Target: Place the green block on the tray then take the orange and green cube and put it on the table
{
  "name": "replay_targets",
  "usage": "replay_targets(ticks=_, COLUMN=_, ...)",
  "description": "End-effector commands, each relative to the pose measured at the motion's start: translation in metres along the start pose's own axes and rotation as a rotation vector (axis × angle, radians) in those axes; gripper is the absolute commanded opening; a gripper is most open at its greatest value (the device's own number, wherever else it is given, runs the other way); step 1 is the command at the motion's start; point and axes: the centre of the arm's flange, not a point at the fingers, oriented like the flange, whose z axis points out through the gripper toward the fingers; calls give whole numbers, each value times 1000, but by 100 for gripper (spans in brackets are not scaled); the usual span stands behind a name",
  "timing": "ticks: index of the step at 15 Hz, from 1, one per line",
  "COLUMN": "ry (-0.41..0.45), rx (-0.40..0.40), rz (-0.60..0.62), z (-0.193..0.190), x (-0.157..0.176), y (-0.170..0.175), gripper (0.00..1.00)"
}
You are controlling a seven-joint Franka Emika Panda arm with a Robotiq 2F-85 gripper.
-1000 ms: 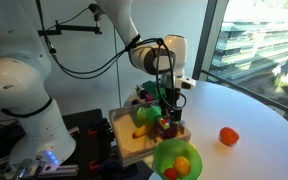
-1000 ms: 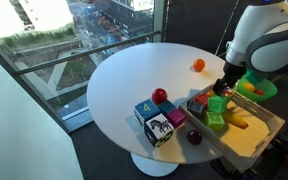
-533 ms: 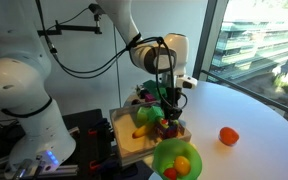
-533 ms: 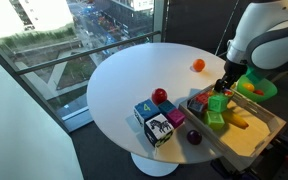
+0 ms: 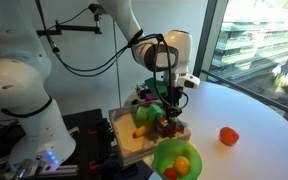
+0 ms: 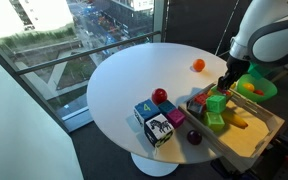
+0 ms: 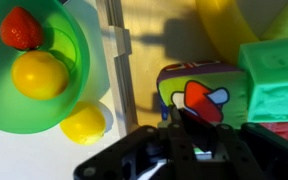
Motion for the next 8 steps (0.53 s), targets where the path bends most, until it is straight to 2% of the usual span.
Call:
replay_targets(ticks=1, ry=0, rx=28, rz=-2, z=-23, x=1, y=1, gripper=3)
replay_targets(ticks=8, ry=9, rx=19, rz=12, z=-50, x=16, y=-6, gripper=3)
